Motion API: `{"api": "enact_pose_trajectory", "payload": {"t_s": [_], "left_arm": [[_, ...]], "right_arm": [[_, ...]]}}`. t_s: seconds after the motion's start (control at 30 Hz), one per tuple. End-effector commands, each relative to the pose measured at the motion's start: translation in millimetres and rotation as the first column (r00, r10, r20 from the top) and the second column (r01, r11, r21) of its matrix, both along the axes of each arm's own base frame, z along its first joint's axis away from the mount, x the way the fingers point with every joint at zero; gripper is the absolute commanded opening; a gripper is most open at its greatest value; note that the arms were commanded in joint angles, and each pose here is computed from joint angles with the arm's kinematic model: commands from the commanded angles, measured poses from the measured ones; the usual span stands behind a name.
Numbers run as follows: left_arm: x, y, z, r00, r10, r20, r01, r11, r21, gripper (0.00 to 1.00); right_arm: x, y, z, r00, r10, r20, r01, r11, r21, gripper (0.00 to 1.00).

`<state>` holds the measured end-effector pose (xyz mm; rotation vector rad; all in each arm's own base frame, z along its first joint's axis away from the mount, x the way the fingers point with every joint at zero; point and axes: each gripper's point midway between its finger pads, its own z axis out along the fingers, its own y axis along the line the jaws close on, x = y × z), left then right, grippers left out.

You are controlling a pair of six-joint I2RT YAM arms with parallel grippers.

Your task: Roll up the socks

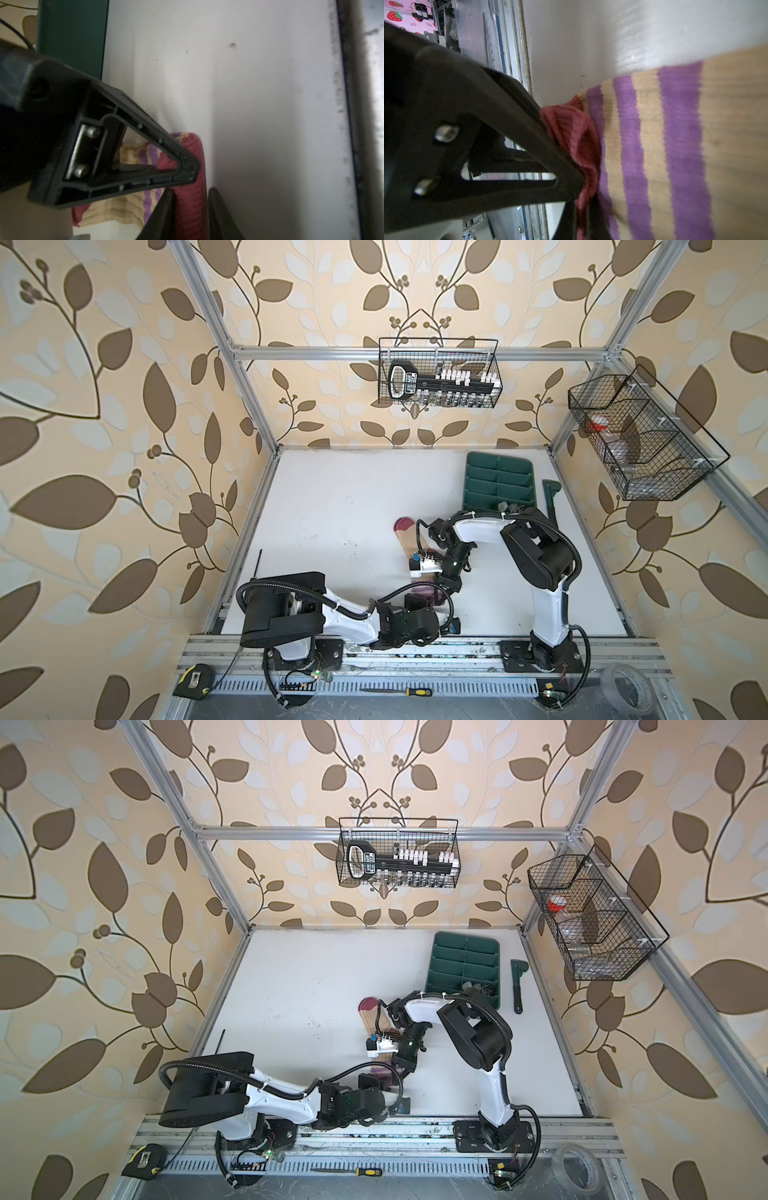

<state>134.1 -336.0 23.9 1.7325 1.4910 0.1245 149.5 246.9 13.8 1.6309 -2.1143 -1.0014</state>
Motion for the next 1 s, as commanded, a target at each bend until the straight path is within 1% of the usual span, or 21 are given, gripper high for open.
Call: {"api": "enact_pose_trajectory", "payload": {"t_s": [0.0, 0.13, 0.23, 0.3, 0.33, 0.43, 0.47, 0.6, 0.63, 0.7, 0.77, 0.8, 0.83, 0.87, 0.9, 0.97], "left_arm": [[-4, 21, -32, 0.999, 0.01, -0.051, -0.003, 0.991, 0.133, 0.26], [-3, 21, -39, 0.999, 0.016, -0.051, -0.007, 0.987, 0.163, 0.22], [-1, 21, -41, 0.998, 0.023, -0.064, -0.012, 0.985, 0.172, 0.16], [-1, 21, -42, 0.996, 0.027, -0.083, -0.011, 0.983, 0.181, 0.09], [-2, 21, -43, 0.994, 0.027, -0.102, -0.008, 0.983, 0.184, 0.06], [-1, 22, -42, 0.985, 0.056, -0.163, -0.028, 0.986, 0.167, 0.03], [-2, 23, -42, 0.98, 0.063, -0.186, -0.033, 0.986, 0.161, 0.03], [-7, 22, -43, 0.964, 0.071, -0.257, -0.032, 0.988, 0.152, 0.02], [-9, 21, -44, 0.955, 0.073, -0.288, -0.031, 0.989, 0.147, 0.02], [-11, 21, -43, 0.945, 0.08, -0.317, -0.039, 0.99, 0.135, 0.02], [-11, 21, -41, 0.927, 0.094, -0.363, -0.055, 0.992, 0.116, 0.02], [-11, 20, -40, 0.92, 0.097, -0.381, -0.062, 0.993, 0.105, 0.02], [-11, 20, -39, 0.911, 0.099, -0.401, -0.065, 0.993, 0.098, 0.03], [-11, 19, -37, 0.902, 0.099, -0.421, -0.065, 0.994, 0.093, 0.03], [-12, 18, -36, 0.887, 0.098, -0.45, -0.062, 0.994, 0.094, 0.03], [-12, 15, -30, 0.841, 0.09, -0.533, -0.063, 0.996, 0.068, 0.03]], "right_arm": [[9, 0, 0, 0.999, 0.008, 0.043, -0.009, 1.0, 0.008, 0.0], [9, -1, 5, 0.998, 0.002, 0.056, -0.003, 1.0, 0.019, 0.0], [10, -3, 8, 0.998, -0.003, 0.068, 0.002, 1.0, 0.023, 0.0], [11, -3, 9, 0.997, -0.002, 0.083, 0.0, 1.0, 0.027, 0.0], [12, -4, 10, 0.995, 0.0, 0.103, -0.003, 0.999, 0.033, 0.07], [23, -4, 11, 0.978, -0.016, 0.207, 0.007, 0.999, 0.043, 0.4], [26, -4, 13, 0.972, -0.02, 0.235, 0.008, 0.999, 0.05, 0.48], [35, -4, 30, 0.945, -0.059, 0.323, 0.027, 0.994, 0.104, 0.68], [38, -5, 38, 0.936, -0.077, 0.343, 0.035, 0.991, 0.126, 0.71], [46, -10, 54, 0.91, -0.129, 0.393, 0.063, 0.982, 0.176, 0.73], [62, -19, 77, 0.863, -0.214, 0.457, 0.112, 0.964, 0.24, 0.73], [72, -26, 92, 0.823, -0.27, 0.5, 0.141, 0.949, 0.281, 0.73], [84, -35, 106, 0.767, -0.329, 0.551, 0.173, 0.933, 0.316, 0.73], [97, -45, 120, 0.701, -0.388, 0.598, 0.21, 0.914, 0.346, 0.73], [114, -62, 135, 0.605, -0.462, 0.649, 0.268, 0.885, 0.38, 0.74], [142, -96, 167, 0.381, -0.584, 0.716, 0.376, 0.806, 0.458, 0.75]]}}
